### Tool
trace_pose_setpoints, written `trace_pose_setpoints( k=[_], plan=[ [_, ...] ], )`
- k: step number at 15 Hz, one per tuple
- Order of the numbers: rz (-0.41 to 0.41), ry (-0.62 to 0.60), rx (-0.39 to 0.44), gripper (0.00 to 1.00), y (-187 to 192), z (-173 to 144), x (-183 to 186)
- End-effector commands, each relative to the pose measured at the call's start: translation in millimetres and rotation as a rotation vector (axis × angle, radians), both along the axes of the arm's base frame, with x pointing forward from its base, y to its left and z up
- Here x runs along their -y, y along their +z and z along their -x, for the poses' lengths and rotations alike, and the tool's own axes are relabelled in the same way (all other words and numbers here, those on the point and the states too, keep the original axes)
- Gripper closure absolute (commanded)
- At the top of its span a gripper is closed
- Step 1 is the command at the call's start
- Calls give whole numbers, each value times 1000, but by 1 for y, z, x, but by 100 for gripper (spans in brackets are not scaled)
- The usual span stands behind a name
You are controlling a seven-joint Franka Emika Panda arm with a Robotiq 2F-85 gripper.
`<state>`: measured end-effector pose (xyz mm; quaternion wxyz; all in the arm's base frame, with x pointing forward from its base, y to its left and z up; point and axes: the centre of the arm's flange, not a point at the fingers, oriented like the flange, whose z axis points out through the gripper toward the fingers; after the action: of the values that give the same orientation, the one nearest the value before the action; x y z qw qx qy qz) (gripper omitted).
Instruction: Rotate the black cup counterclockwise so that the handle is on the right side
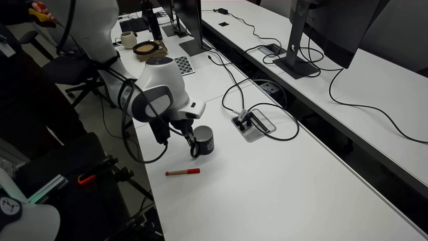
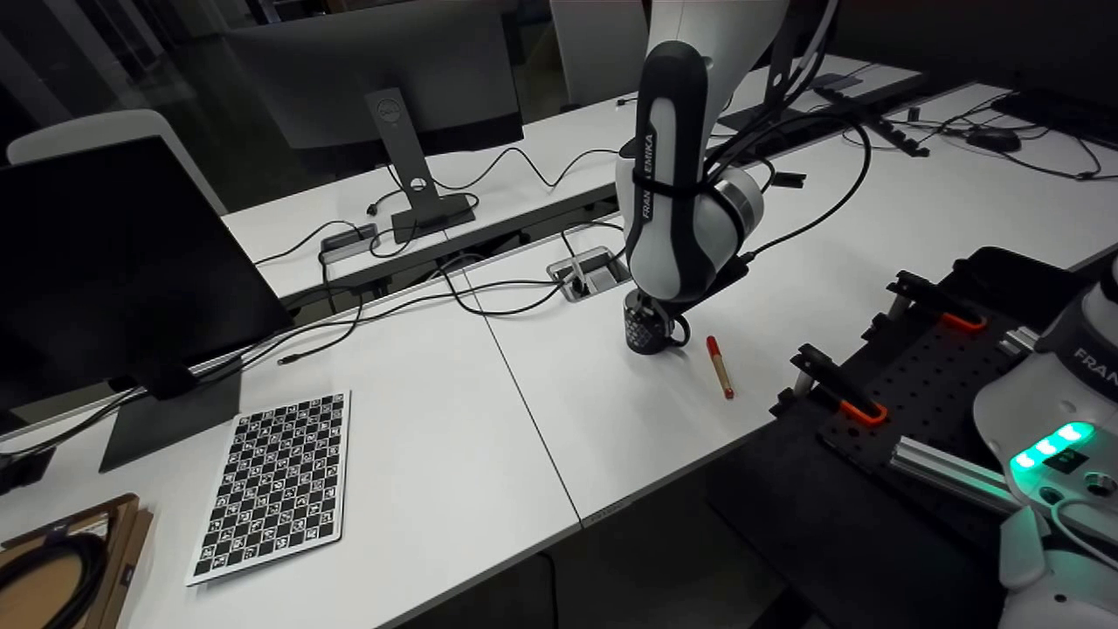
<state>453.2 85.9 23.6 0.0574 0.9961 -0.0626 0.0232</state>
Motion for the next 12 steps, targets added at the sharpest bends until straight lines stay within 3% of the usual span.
trace_pose_setpoints(
  k=[1, 12],
  plan=[
    [-5, -12, 8, 100, 1, 5, 7],
    [22, -56, 9, 100, 4, 5, 29]
  ],
)
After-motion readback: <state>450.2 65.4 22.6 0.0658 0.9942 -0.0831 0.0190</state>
